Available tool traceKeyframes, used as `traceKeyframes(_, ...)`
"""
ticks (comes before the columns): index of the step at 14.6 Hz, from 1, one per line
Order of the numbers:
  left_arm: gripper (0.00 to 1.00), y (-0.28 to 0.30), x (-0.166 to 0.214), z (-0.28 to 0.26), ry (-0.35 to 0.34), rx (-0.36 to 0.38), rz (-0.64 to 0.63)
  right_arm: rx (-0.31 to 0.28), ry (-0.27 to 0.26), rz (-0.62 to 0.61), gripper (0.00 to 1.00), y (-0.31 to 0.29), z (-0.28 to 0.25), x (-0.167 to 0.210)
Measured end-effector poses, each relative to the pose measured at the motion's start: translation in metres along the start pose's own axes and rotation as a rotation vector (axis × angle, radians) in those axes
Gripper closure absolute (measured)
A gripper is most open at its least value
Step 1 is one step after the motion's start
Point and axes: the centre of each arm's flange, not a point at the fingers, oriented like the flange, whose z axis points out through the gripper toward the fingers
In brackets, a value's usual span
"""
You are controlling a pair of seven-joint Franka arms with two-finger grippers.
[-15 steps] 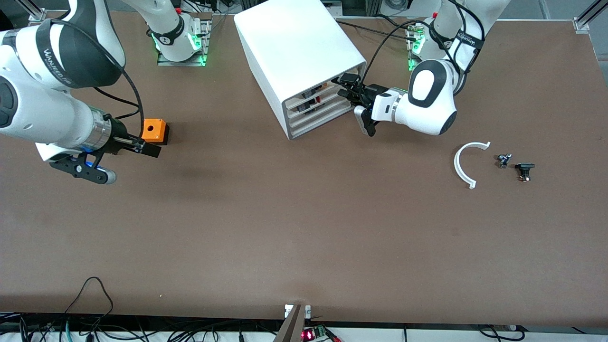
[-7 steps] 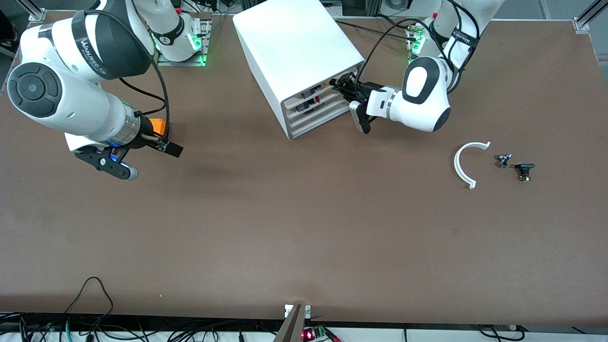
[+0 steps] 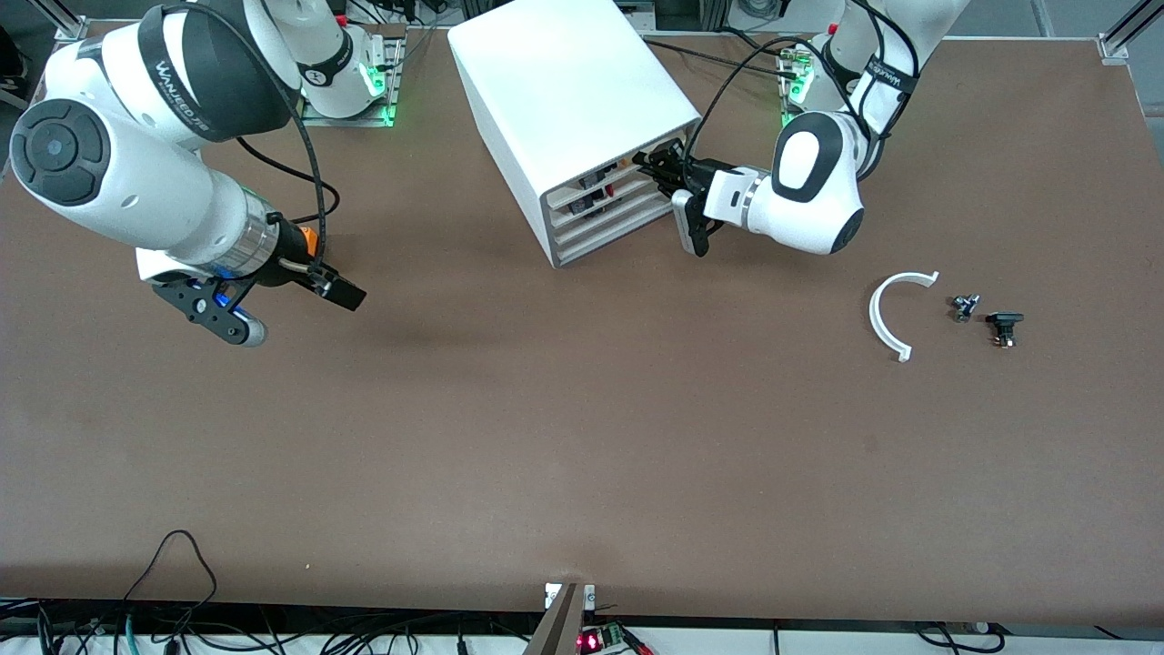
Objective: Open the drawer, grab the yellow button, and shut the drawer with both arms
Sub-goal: 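Pull the drawer open with the left gripper while the right gripper approaches, then grasp the orange-capped button with the right gripper while the left gripper withdraws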
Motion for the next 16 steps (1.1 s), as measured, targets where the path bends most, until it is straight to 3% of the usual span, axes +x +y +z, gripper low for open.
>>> traceKeyframes(5,0.85,-0.006,0.018,-0.066,-0.023,0.129,0.084,0.047,0.04,0.054,0.0,-0.064,0.026,-0.041)
traceKeyframes(13,0.85,-0.042,0.053,-0.157,-0.035,0.168,0.132,0.098,0.061,0.182,0.0,-0.156,0.049,-0.123)
traceKeyframes(16,0.64,-0.045,0.052,-0.172,-0.051,0.187,0.14,0.135,0.066,0.212,0.0,-0.178,0.056,-0.156)
